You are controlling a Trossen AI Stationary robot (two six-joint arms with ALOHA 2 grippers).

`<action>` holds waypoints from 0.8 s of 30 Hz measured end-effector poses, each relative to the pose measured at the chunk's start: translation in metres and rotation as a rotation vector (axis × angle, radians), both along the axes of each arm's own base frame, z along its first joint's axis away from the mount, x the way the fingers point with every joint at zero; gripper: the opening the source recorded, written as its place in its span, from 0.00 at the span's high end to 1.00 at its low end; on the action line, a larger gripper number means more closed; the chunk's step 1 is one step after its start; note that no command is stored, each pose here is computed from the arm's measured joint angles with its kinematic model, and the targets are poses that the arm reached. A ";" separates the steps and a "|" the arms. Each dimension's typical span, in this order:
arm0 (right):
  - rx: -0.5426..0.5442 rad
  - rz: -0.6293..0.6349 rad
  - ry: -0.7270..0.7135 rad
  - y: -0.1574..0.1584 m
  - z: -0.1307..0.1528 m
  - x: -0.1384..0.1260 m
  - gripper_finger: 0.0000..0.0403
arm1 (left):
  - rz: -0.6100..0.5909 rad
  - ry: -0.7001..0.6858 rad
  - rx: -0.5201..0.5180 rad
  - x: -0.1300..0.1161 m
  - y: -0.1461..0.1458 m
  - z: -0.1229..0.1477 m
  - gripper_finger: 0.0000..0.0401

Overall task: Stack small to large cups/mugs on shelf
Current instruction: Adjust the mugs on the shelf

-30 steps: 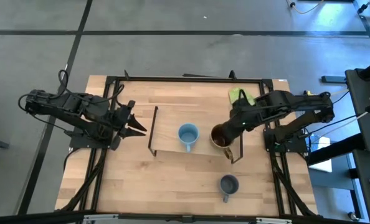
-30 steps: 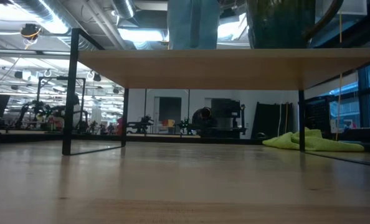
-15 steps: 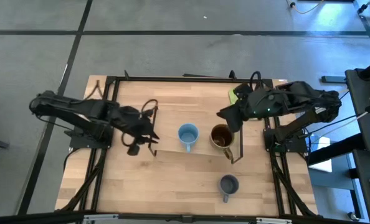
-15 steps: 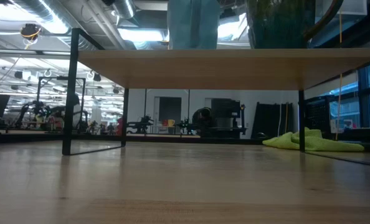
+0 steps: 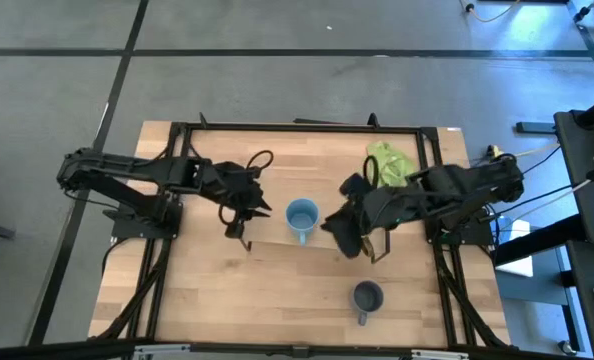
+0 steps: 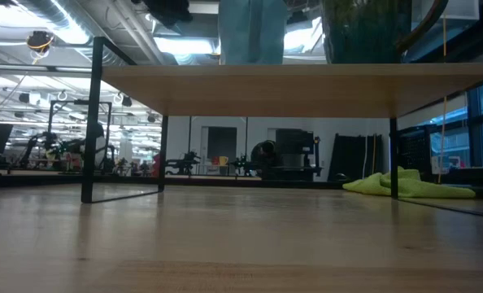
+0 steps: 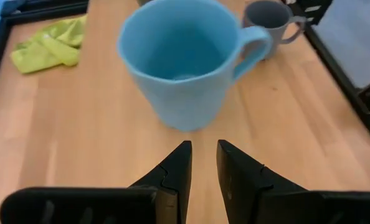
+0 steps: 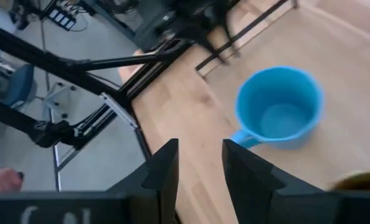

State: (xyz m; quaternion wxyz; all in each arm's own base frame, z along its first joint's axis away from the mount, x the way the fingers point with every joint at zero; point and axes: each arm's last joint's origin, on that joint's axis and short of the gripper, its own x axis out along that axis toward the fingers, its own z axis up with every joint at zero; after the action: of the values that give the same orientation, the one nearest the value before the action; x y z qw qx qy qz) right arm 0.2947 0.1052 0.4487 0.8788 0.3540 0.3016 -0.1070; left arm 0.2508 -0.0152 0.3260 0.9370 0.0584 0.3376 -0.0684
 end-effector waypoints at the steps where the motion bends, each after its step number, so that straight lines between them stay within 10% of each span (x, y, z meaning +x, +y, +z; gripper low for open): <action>1: 0.002 0.005 -0.005 0.003 -0.002 0.003 0.69 | 0.004 -0.001 0.008 0.003 0.003 -0.001 0.83; 24: 0.092 0.199 0.071 0.049 -0.058 0.066 0.69 | -0.030 0.036 -0.054 0.032 0.024 -0.024 0.83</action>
State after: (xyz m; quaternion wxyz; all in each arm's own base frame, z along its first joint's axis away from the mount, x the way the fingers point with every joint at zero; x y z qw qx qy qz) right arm 0.3607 0.1544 0.3907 0.8567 0.3582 0.3708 -0.0179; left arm 0.2823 0.0085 0.3017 0.9309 0.0368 0.3514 -0.0925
